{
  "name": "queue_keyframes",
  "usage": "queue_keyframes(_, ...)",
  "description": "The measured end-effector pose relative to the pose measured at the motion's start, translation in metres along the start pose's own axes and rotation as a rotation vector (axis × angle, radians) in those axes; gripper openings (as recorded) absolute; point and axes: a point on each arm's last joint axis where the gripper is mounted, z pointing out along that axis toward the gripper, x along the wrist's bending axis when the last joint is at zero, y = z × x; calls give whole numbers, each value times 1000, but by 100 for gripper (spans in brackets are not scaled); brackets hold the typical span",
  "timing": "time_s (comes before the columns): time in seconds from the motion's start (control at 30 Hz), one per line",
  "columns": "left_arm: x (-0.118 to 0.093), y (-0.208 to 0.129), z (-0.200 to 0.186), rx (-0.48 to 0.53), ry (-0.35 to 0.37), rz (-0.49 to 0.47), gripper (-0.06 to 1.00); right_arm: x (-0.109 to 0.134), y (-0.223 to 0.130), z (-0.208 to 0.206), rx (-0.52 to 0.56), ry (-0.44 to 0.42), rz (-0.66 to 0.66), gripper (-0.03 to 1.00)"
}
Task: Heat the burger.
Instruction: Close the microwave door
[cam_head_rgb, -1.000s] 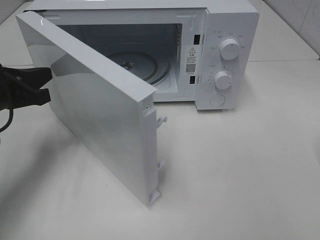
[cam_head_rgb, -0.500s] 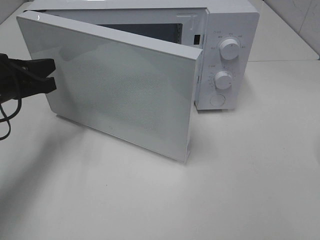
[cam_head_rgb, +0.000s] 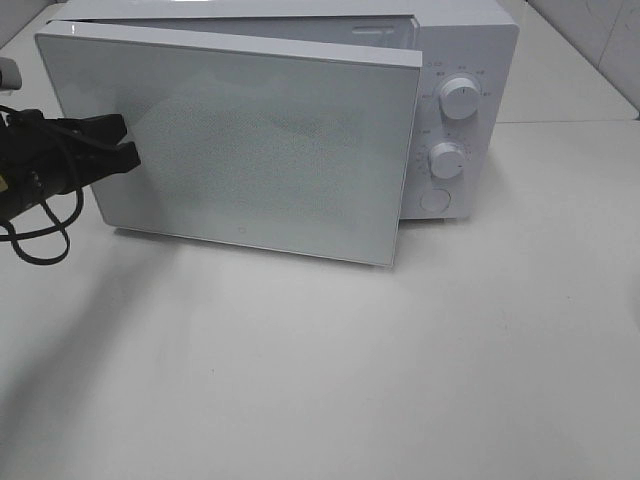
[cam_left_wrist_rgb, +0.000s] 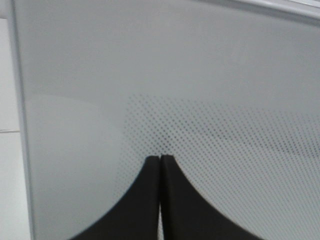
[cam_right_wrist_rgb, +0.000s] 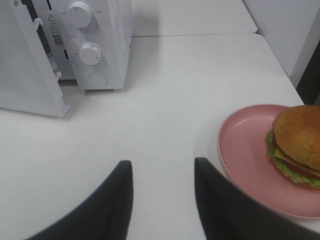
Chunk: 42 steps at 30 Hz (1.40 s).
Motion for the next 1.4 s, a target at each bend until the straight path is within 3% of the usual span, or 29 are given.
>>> queue_keyframes(0.2, 1, 5, 9, -29, 0, 33, 0, 0, 0, 0, 0, 0, 0, 42)
queue_keyframes(0.33, -8, 2, 19, -21, -56, 63, 0, 0, 0, 0, 0, 0, 0, 42)
queue_keyframes(0.8, -24, 5, 32, -40, -123, 104, 0, 0, 0, 0, 0, 0, 0, 42)
queue_keyframes(1.23, -51, 3, 57, -64, -226, 156, 0, 0, 0, 0, 0, 0, 6, 42)
queue_keyframes(1.4, -73, 0, 79, -65, -315, 225, 0, 0, 0, 0, 0, 0, 6, 42)
